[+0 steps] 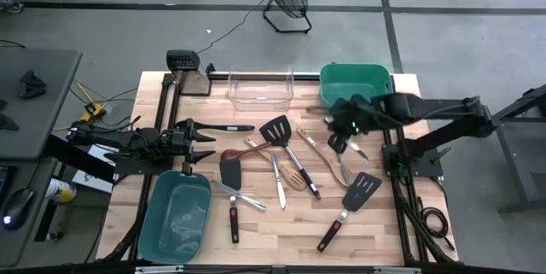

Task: Pick & Place Kitchen Items
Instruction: Put the dinner knife into the green bin

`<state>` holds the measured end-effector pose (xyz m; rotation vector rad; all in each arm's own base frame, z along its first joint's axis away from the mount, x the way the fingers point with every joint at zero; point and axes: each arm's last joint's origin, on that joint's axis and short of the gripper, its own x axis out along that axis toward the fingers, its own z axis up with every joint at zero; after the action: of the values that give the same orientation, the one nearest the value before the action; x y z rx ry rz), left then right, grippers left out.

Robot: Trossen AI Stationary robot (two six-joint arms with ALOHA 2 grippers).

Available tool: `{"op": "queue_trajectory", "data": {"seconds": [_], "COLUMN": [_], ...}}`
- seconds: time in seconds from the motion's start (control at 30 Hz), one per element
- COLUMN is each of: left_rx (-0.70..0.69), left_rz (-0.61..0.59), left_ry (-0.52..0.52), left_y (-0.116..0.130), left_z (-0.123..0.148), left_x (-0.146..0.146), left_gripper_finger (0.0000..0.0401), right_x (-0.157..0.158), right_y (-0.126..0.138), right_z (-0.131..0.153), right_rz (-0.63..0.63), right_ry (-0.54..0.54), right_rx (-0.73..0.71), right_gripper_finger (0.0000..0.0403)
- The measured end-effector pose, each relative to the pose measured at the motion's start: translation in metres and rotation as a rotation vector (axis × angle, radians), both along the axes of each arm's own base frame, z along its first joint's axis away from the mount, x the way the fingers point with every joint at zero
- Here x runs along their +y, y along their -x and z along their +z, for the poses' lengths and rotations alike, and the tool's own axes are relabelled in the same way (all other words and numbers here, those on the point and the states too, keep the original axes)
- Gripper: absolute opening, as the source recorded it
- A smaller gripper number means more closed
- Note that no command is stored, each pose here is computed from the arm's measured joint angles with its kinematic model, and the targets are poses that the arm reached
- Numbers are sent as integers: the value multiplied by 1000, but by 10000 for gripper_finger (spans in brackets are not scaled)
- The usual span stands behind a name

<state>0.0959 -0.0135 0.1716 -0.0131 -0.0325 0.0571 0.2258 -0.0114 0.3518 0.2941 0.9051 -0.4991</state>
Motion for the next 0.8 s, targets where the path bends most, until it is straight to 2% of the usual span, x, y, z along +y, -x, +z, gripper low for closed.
{"op": "queue_trajectory", "data": {"seconds": [0.2, 0.43, 0.67, 0.8], "left_rx": [0, 0, 0, 0], "left_rz": [-1, 0, 0, 0], "left_ry": [0, 0, 0, 0], "left_y": [0, 0, 0, 0], "left_z": [0, 0, 0, 0], "left_x": [0, 0, 0, 0], "left_gripper_finger": [184, 184, 184, 184], "right_x": [-42, -85, -122, -148], "right_y": [3, 6, 1, -1], "right_z": [3, 2, -12, -29], "right_rz": [-18, -19, -39, -74], "right_ry": [199, 334, 359, 333], "right_rx": [56, 126, 217, 297], "right_gripper_finger": [67, 67, 67, 67]}}
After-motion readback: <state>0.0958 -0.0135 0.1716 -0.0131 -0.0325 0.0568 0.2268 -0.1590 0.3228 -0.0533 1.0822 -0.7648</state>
